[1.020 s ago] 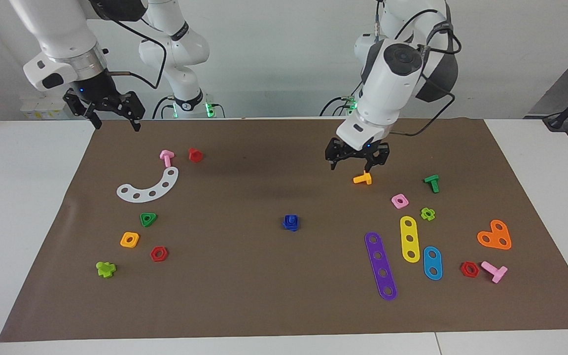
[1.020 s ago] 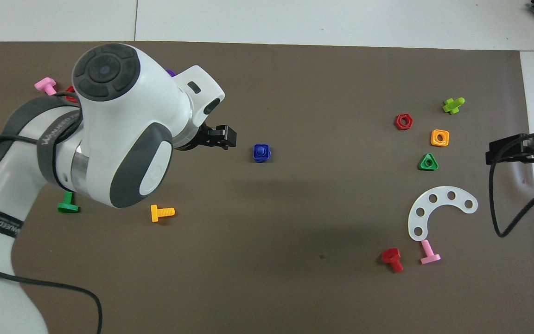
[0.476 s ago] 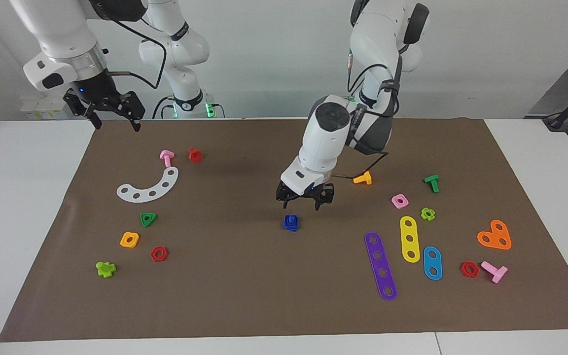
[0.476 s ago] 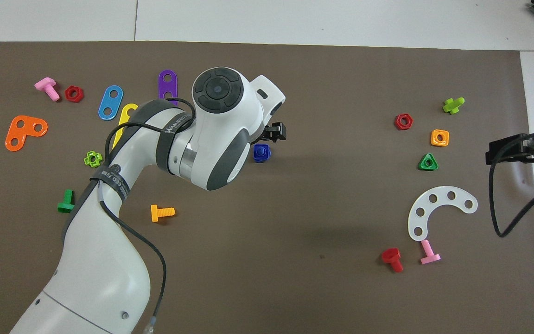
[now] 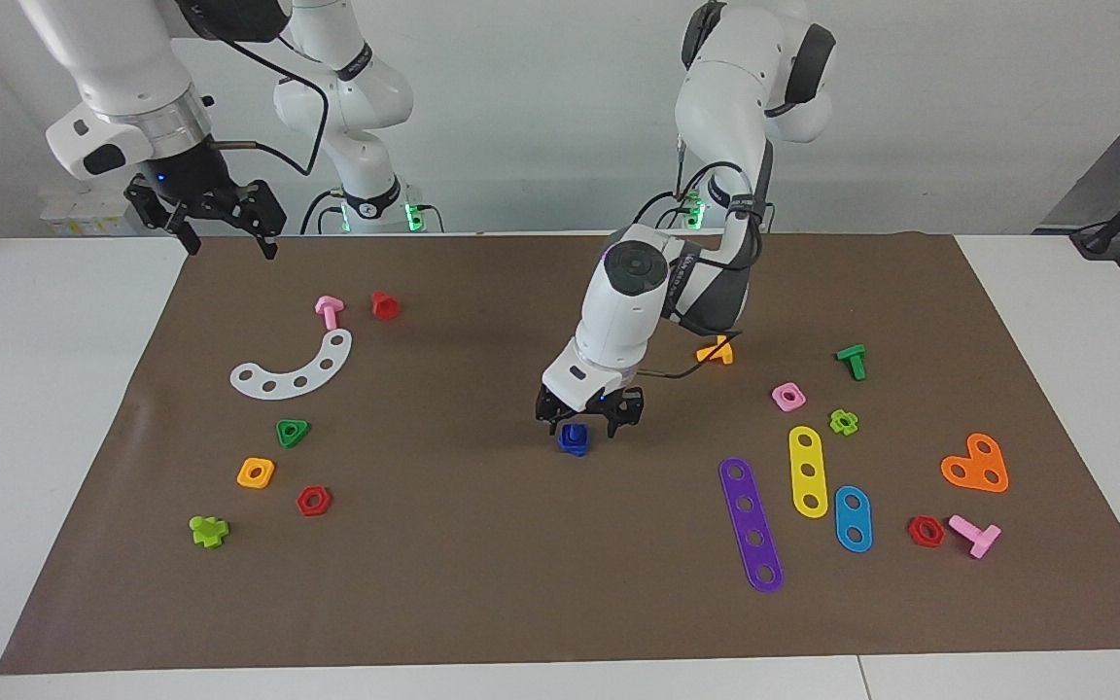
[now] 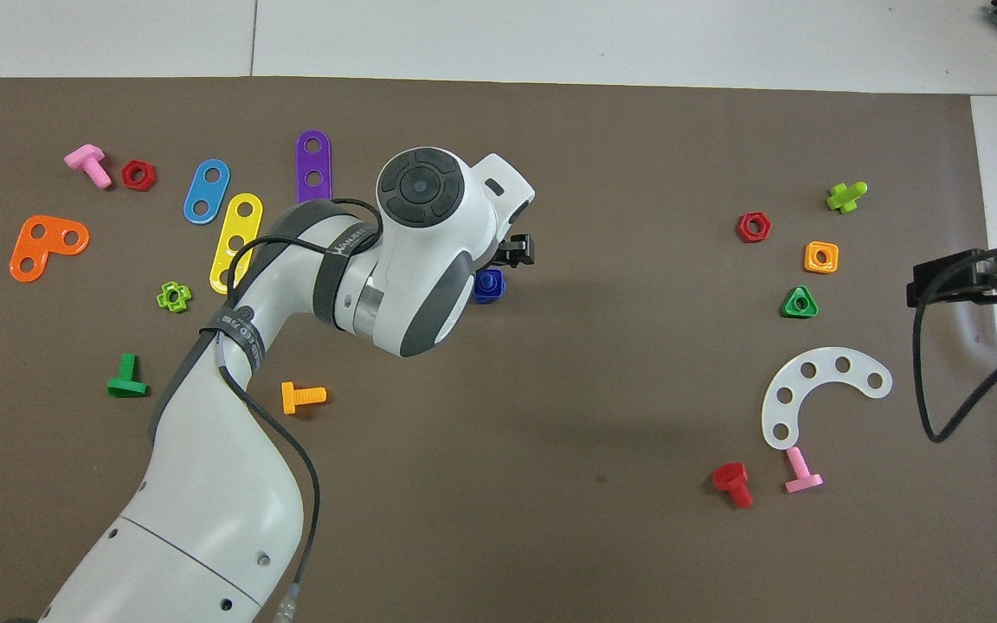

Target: Unscrew and place screws in storage area

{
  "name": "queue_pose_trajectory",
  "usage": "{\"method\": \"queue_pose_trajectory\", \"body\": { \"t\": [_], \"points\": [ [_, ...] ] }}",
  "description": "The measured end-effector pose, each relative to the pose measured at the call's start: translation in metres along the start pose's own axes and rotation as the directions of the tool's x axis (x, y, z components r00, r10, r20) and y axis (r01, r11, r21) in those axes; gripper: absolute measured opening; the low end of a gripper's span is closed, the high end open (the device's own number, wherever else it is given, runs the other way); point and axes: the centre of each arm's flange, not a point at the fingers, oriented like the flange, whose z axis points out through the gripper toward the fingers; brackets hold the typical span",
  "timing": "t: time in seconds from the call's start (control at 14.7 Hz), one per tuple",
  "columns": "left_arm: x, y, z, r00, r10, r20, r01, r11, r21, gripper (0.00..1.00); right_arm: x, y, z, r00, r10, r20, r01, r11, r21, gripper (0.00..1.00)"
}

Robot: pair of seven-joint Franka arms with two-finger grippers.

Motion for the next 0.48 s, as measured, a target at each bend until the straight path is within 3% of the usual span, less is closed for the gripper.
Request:
{"method": "queue_pose_trajectory", "body": {
  "t": [0.48],
  "points": [
    [-0.006,0.005,0.03,1.0,0.004,0.02,-0.004,1.0,0.012,0.86,0.0,0.0,0.0,1.0,0.0,0.0,0.0,1.0,0.0,1.0]
  ]
}}
